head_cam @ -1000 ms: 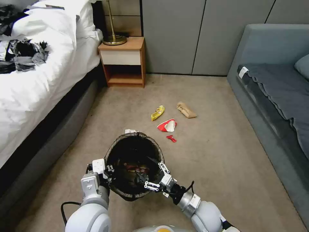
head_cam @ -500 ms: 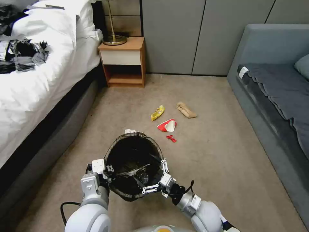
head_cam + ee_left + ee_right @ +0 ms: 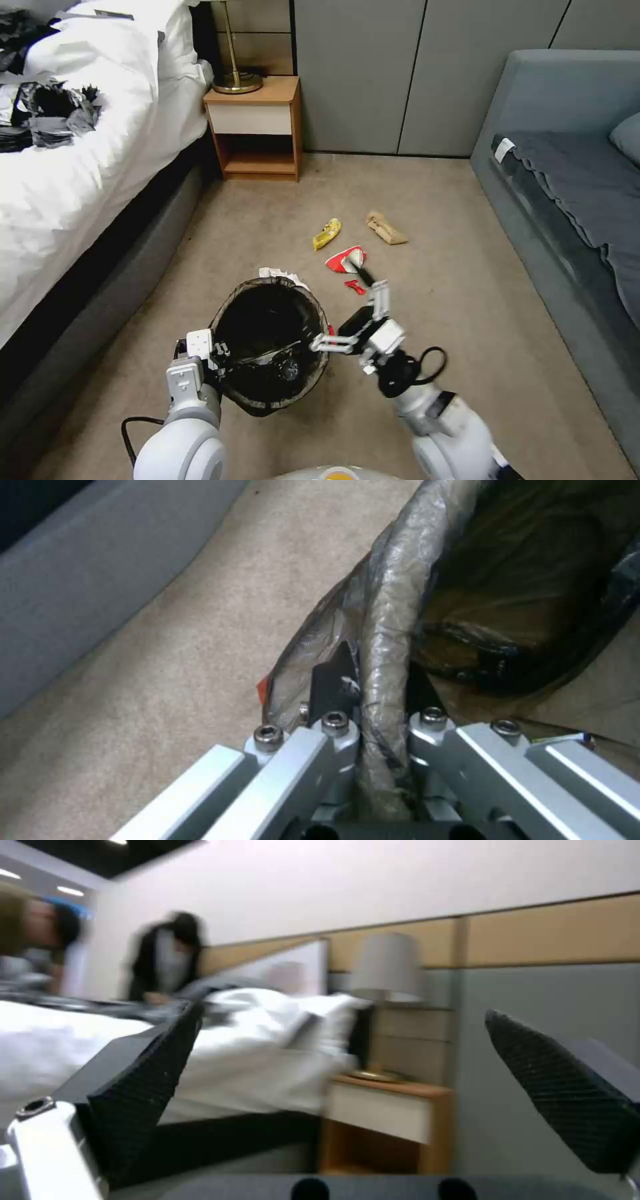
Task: Pick up the trash bin, then pick up the garbage from the floor and place it into the trash bin.
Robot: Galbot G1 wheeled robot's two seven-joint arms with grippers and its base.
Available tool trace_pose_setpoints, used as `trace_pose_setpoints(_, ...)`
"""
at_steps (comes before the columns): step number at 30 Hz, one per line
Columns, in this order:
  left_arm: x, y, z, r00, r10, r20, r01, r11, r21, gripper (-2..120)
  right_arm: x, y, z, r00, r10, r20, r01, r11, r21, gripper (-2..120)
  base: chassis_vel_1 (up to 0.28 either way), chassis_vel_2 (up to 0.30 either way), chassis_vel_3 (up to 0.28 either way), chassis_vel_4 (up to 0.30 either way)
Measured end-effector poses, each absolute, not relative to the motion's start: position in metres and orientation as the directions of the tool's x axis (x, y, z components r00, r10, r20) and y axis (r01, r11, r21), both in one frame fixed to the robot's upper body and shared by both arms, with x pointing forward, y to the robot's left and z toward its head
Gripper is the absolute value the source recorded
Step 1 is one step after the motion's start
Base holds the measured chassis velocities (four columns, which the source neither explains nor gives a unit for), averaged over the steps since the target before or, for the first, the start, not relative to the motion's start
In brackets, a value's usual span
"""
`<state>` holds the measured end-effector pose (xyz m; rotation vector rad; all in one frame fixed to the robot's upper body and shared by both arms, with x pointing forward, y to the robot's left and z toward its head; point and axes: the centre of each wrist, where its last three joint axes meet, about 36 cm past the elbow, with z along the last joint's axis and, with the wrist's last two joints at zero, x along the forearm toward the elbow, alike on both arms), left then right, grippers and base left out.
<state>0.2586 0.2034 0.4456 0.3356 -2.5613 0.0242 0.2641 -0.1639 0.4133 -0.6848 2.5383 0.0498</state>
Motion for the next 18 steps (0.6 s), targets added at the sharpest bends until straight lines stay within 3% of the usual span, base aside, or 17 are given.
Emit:
trace_pose_setpoints(3,0.260,0.207,0.446,-0.817,-0.243,0.523,-0.253,0.966,0.054,0,0.247,-0.170,0.402,-0.830,-0.350,-0.434,-0.364,0.930,-0.053,100,0.000,0.000,0.000,0.000)
trace_pose_setpoints(7,0.260,0.209,0.448,-0.818,-0.246,0.519,-0.259,0.965,0.050,0,0.232,-0.176,0.378,-0.880,-0.299,-0.369,-0.305,0.951,-0.043,100,0.000,0.000,0.000,0.000)
trace_pose_setpoints(18,0.260,0.212,0.454,-0.823,-0.263,0.503,-0.279,0.959,0.045,0,0.227,-0.180,0.352,-0.914,-0.269,-0.304,-0.270,0.962,-0.038,100,0.000,0.000,0.000,0.000)
